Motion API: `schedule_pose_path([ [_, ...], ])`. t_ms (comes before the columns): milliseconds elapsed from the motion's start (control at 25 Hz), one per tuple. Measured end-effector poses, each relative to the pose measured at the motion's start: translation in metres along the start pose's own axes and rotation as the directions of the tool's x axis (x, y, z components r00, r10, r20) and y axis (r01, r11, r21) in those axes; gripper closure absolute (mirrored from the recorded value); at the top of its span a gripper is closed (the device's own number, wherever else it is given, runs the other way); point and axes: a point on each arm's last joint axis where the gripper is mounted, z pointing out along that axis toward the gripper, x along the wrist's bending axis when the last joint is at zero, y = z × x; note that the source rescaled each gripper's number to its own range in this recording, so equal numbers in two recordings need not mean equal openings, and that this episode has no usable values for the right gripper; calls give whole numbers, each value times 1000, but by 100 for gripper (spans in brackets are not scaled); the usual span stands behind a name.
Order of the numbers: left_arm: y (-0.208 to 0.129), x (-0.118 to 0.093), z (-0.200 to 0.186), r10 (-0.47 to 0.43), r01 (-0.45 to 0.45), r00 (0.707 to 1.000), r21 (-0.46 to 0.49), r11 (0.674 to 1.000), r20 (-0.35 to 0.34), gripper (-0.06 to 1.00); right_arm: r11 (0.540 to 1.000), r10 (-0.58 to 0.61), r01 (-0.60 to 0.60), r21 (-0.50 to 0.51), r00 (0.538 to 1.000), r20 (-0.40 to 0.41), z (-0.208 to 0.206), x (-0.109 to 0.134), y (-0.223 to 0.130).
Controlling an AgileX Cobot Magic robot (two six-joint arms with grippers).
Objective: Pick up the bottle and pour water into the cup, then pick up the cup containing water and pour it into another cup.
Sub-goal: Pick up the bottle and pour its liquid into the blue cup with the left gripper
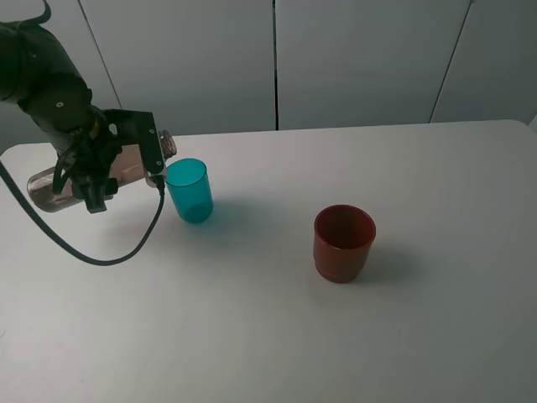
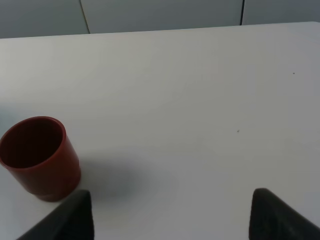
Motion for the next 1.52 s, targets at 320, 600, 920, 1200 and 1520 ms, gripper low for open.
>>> schedule_pose_path([
  [320, -2, 0, 0, 18, -18, 1000, 24, 1000, 2, 92, 1000, 7, -7, 0, 1000, 0, 0, 0, 0],
  [600, -4, -1, 0, 21, -21, 1000, 39, 999, 6, 92, 1000, 7, -7, 0, 1000, 0, 0, 0, 0],
  [920, 9, 4, 2, 52, -55, 998, 108, 993, 27, 92, 1000, 0, 0, 0, 1000, 0, 0, 0, 0],
  [1200, 17, 7, 5, 79, -89, 995, 181, 979, 61, 92, 1000, 0, 0, 0, 1000, 0, 0, 0, 0],
  [1520, 33, 12, 5, 125, -141, 989, 236, 961, 83, 92, 1000, 7, -7, 0, 1000, 0, 0, 0, 0],
])
